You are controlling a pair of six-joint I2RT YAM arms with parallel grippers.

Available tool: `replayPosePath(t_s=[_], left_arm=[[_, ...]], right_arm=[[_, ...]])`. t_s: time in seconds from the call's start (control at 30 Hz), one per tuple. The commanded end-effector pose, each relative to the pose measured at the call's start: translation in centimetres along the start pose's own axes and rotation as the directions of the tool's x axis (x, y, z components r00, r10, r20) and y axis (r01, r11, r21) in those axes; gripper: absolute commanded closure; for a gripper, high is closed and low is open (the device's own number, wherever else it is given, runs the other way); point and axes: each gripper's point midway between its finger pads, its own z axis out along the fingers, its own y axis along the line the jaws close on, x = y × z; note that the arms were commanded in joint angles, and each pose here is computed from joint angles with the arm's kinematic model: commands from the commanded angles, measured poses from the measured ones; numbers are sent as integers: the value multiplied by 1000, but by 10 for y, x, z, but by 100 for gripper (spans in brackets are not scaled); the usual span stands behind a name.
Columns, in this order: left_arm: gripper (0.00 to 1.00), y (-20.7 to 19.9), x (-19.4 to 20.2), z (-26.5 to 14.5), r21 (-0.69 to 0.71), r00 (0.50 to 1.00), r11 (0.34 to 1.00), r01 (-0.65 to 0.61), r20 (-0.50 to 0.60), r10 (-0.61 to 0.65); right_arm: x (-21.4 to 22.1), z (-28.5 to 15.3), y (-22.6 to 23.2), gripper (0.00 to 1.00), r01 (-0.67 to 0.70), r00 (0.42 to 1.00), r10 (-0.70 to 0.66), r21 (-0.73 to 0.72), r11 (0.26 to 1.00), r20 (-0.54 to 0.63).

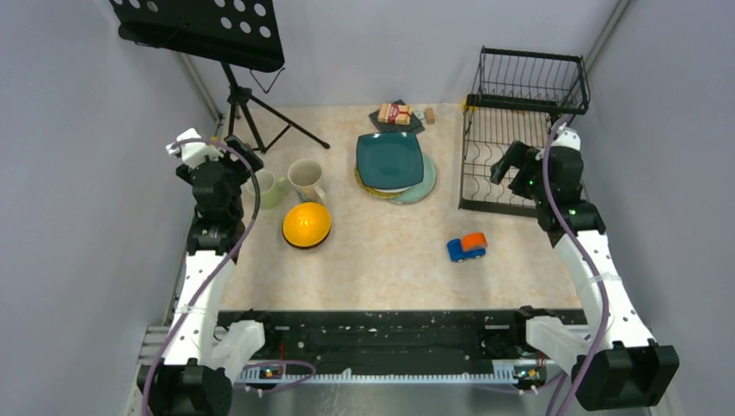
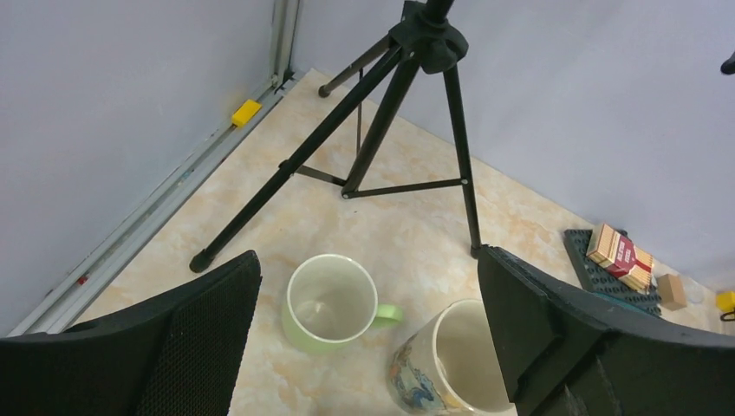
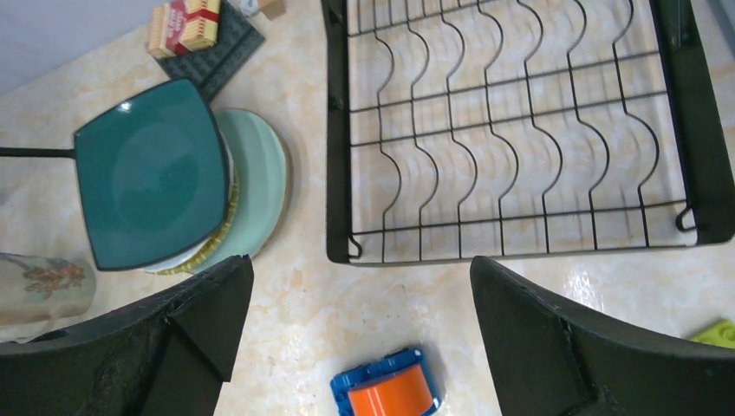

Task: Load the mixed dishes into the dish rack
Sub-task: Pick up the plate at the center of the board.

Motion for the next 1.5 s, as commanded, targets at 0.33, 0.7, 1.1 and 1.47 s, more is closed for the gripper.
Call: replayPosePath(t_s=[0.33,0.7,1.1,1.47], left_arm=[[1,-20,16,-27,150,995,989,11,-103,5],[1,-14,20,-26,112,990,994,-7,-140,23],[1,-38,9,-57,319,997,947,-24,-61,46],[1,-69,9,-71,490,996,872,-13,-70,54]], right_arm=[[7,-39,-29,5,-224,971,210,128,966,113],[82,-25,-44,10,-55,931,150,278,959,-334],[123,-46,-45,10,-70,888,172,242,968,-427],[156,-18,-7,10,-148,823,127,7,989,-554]])
